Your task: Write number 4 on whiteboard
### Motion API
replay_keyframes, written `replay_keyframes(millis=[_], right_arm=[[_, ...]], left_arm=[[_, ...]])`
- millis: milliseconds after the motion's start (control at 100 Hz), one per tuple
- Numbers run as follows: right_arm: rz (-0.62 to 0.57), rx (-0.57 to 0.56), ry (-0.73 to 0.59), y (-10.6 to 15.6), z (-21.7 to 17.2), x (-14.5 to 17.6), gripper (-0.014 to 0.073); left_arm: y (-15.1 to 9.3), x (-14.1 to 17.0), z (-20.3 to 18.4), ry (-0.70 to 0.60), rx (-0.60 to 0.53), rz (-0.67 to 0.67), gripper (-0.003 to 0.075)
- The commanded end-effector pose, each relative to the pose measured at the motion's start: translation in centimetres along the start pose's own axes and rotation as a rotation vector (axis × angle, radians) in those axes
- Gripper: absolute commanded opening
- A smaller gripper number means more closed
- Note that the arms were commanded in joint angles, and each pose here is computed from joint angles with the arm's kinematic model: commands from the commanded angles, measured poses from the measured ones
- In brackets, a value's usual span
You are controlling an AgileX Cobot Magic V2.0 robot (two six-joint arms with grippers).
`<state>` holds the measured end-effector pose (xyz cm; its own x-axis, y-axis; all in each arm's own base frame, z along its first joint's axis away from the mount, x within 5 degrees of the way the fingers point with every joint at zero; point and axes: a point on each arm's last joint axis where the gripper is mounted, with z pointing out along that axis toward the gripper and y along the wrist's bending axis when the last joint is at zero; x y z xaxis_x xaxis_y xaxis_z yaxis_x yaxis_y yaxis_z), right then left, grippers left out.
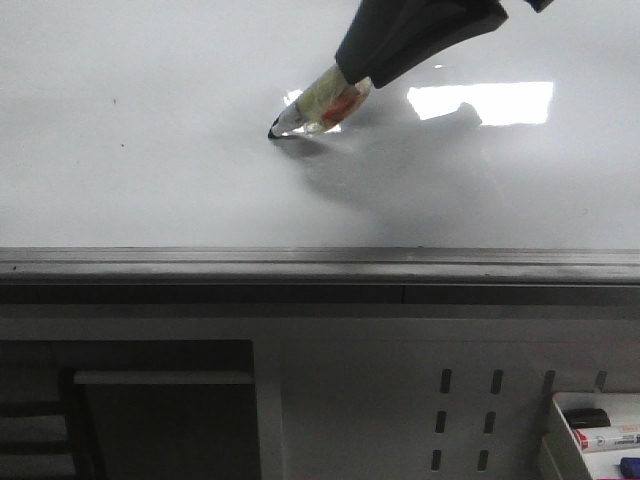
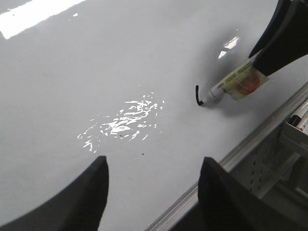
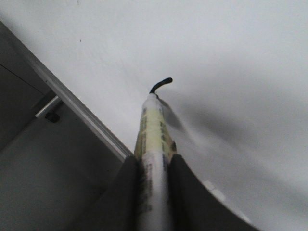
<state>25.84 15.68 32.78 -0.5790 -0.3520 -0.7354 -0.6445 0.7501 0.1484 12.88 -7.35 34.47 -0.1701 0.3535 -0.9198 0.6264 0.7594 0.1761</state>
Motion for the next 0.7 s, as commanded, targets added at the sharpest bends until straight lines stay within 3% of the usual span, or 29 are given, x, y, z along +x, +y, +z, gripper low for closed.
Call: replay_keyframes(millis=[0,160,310,420,690], right_arm=[[-0.034,0.071,-0.086,-0.9,-2.5,-1.1,-0.0055],[-0.006,0.106,-0.086,-1.9,-5.8,-0.6,-0.0055],[-0.035,0.038,-0.153,-0.1,-6.7,-1.1,-0.0055],[-0.060,0.022,-0.169,0.6,-6.2,-1.4,-0.0055],[-0.045,0.050,-0.136,-0.6,-3.2,-1.5,-0.0055]], left_arm=[[0.5,-1.5,-0.5,-0.090,-0.046,-0.029,0.0386],[0.5,-1.5,-0.5,-0.090,-0.046,-0.029,0.0386],[0.5,-1.5,-0.5,-0.090,-0.046,-0.029,0.0386],[0.5,-1.5,-0.5,-0.090,-0.046,-0.029,0.0386],[0.5,-1.5,-0.5,-0.090,-0.046,-0.031,0.0386]])
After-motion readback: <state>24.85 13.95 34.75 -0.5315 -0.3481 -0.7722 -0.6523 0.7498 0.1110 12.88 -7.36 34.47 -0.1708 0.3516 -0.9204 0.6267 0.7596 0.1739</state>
